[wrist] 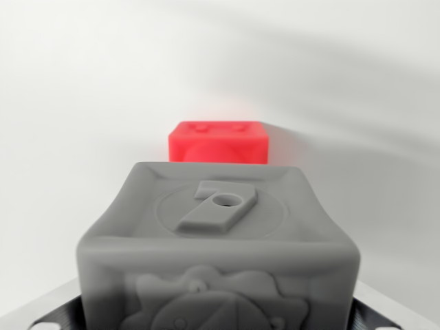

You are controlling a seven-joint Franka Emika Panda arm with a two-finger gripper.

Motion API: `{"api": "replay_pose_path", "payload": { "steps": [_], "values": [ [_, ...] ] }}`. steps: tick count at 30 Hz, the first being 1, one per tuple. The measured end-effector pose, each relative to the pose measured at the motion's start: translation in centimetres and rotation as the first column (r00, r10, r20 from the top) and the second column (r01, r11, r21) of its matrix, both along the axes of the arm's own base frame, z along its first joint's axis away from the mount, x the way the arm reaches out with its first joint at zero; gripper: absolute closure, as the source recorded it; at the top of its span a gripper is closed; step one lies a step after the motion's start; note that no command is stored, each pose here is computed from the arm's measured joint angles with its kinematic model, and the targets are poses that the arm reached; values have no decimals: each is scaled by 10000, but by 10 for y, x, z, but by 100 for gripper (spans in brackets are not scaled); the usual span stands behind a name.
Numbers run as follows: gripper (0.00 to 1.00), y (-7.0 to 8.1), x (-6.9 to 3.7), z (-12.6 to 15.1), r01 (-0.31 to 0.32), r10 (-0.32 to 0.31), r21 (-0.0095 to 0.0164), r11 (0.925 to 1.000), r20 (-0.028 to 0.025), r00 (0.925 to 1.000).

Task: Destack cube

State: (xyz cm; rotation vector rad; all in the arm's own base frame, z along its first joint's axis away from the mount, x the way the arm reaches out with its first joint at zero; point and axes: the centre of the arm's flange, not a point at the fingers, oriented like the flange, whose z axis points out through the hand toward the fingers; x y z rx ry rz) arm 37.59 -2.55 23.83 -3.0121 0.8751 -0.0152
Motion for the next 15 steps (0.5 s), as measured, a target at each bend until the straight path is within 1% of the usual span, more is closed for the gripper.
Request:
{"api": "replay_pose_path", "payload": {
  "steps": [1,2,5,7,8,12,15],
  "values": [
    [100,0,1,0,-31,31,-2,10000,2,10000],
    [100,-1,2,-1,-72,72,-4,10000,-24,10000],
    [100,-2,7,-6,-214,214,-14,9998,-131,9997],
    [100,-3,9,-8,-308,307,-18,9995,-158,9994],
    [100,-4,11,-9,-361,360,-21,9993,-165,9992],
    [100,-6,17,-9,-559,559,-31,9984,-128,9984],
    [100,-7,23,-10,-700,699,-35,9975,-125,9975]
  ]
}}
